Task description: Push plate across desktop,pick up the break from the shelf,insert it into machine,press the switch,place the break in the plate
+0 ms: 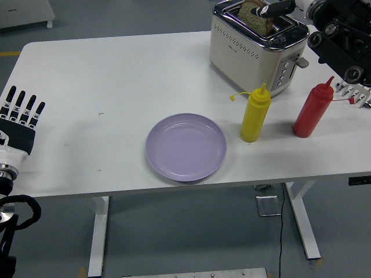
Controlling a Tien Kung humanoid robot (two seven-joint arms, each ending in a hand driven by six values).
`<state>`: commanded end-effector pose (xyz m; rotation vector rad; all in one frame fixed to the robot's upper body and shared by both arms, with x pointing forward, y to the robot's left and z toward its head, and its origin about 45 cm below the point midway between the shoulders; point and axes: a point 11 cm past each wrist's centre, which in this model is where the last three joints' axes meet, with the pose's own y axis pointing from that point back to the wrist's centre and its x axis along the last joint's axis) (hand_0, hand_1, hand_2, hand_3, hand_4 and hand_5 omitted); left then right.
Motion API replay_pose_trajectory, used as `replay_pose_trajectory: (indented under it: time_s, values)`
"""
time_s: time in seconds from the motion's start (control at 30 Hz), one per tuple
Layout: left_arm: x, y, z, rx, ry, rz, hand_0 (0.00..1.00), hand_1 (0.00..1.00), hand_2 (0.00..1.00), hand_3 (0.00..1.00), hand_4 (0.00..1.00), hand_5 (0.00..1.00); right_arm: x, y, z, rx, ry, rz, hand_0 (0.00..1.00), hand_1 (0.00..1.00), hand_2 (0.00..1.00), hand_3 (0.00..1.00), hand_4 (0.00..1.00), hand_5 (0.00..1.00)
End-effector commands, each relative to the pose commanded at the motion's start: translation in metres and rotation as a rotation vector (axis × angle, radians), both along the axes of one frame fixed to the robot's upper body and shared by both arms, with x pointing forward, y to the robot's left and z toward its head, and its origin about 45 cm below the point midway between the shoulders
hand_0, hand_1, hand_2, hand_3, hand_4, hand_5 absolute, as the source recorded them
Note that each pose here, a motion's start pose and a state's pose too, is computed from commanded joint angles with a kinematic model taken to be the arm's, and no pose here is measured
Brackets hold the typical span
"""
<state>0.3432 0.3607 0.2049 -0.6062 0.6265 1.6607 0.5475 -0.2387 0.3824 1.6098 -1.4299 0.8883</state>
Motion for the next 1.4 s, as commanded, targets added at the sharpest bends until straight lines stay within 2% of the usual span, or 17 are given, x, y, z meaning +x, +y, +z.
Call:
replay_pose_trajectory:
  time_s: [0.1, 0.13, 0.3, 0.33, 0.5, 0.53, 0.7, 0.73, 0.9, 0.93, 1.1, 1.13, 1.3, 1.33, 1.4]
  values:
    - [0.0001, 0.0, 0.0, 0.0, 0.0, 0.0, 0.815, 0.873, 0.944, 0.837, 0.608, 0.998, 0.002, 0.006, -0.002, -0.025, 0.0, -0.002, 0.743, 0.721, 0.719, 0.827, 0.82, 0.426]
    - [0.0003, 0.0, 0.0, 0.0, 0.0, -0.001, 0.819, 0.873, 0.944, 0.837, 0.607, 0.998, 0.003, 0.009, -0.003, -0.035, -0.001, -0.004, 0.707, 0.685, 0.689, 0.805, 0.815, 0.425]
    - [0.0008, -0.001, 0.0, 0.001, 0.0, -0.003, 0.819, 0.873, 0.944, 0.837, 0.607, 0.998, 0.006, 0.014, -0.005, -0.07, -0.008, -0.019, 0.707, 0.685, 0.689, 0.805, 0.815, 0.425]
    - [0.0009, -0.001, 0.001, 0.001, -0.001, -0.003, 0.819, 0.874, 0.944, 0.838, 0.605, 0.998, 0.006, 0.015, -0.005, -0.077, -0.01, -0.022, 0.666, 0.659, 0.67, 0.785, 0.803, 0.409]
    - [0.0012, -0.002, 0.0, 0.001, 0.001, -0.005, 0.819, 0.874, 0.944, 0.838, 0.605, 0.998, 0.009, 0.015, -0.008, -0.107, -0.011, -0.043, 0.666, 0.659, 0.67, 0.785, 0.803, 0.409]
    - [0.0011, -0.002, 0.0, 0.001, 0.001, -0.005, 0.822, 0.875, 0.946, 0.839, 0.605, 0.998, 0.009, 0.015, -0.009, -0.11, -0.01, -0.044, 0.611, 0.629, 0.641, 0.762, 0.757, 0.351]
    - [0.0007, -0.001, 0.0, 0.002, 0.002, -0.004, 0.822, 0.875, 0.946, 0.839, 0.605, 0.998, 0.009, 0.022, -0.015, -0.13, -0.005, -0.038, 0.611, 0.629, 0.641, 0.762, 0.757, 0.351]
    - [0.0007, -0.001, 0.0, 0.002, 0.002, -0.004, 0.824, 0.876, 0.945, 0.839, 0.604, 0.998, 0.009, 0.023, -0.016, -0.133, -0.004, -0.036, 0.553, 0.586, 0.608, 0.743, 0.7, 0.278]
    - [0.0012, -0.002, 0.0, 0.002, 0.002, -0.007, 0.824, 0.876, 0.945, 0.839, 0.604, 0.998, 0.009, 0.029, -0.018, -0.146, -0.014, -0.038, 0.553, 0.586, 0.608, 0.743, 0.7, 0.278]
    - [0.0014, -0.003, 0.0, 0.002, 0.003, -0.009, 0.825, 0.878, 0.947, 0.841, 0.603, 0.998, 0.01, 0.029, -0.018, -0.147, -0.019, -0.04, 0.506, 0.549, 0.581, 0.707, 0.602, 0.175]
    - [0.002, -0.004, 0.0, 0.001, 0.003, -0.012, 0.825, 0.878, 0.947, 0.841, 0.603, 0.998, 0.011, 0.029, -0.018, -0.159, -0.037, -0.052, 0.506, 0.549, 0.581, 0.707, 0.602, 0.175]
    - [0.0021, -0.004, 0.0, 0.002, 0.003, -0.012, 0.827, 0.879, 0.947, 0.841, 0.602, 0.998, 0.011, 0.029, -0.018, -0.161, -0.038, -0.053, 0.449, 0.499, 0.538, 0.669, 0.575, 0.148]
    - [0.003, -0.004, 0.001, 0.002, 0.0, -0.012, 0.827, 0.879, 0.947, 0.841, 0.602, 0.998, 0.011, 0.03, -0.021, -0.174, -0.041, -0.06, 0.449, 0.499, 0.538, 0.669, 0.575, 0.148]
    - [0.0032, -0.004, 0.001, 0.001, -0.001, -0.012, 0.827, 0.879, 0.948, 0.841, 0.602, 0.998, 0.011, 0.03, -0.022, -0.174, -0.041, -0.061, 0.408, 0.473, 0.518, 0.653, 0.559, 0.126]
    - [0.0038, -0.004, 0.002, 0.001, -0.003, -0.012, 0.827, 0.879, 0.948, 0.841, 0.602, 0.998, 0.011, 0.031, -0.023, -0.174, -0.038, -0.064, 0.408, 0.473, 0.518, 0.653, 0.559, 0.126]
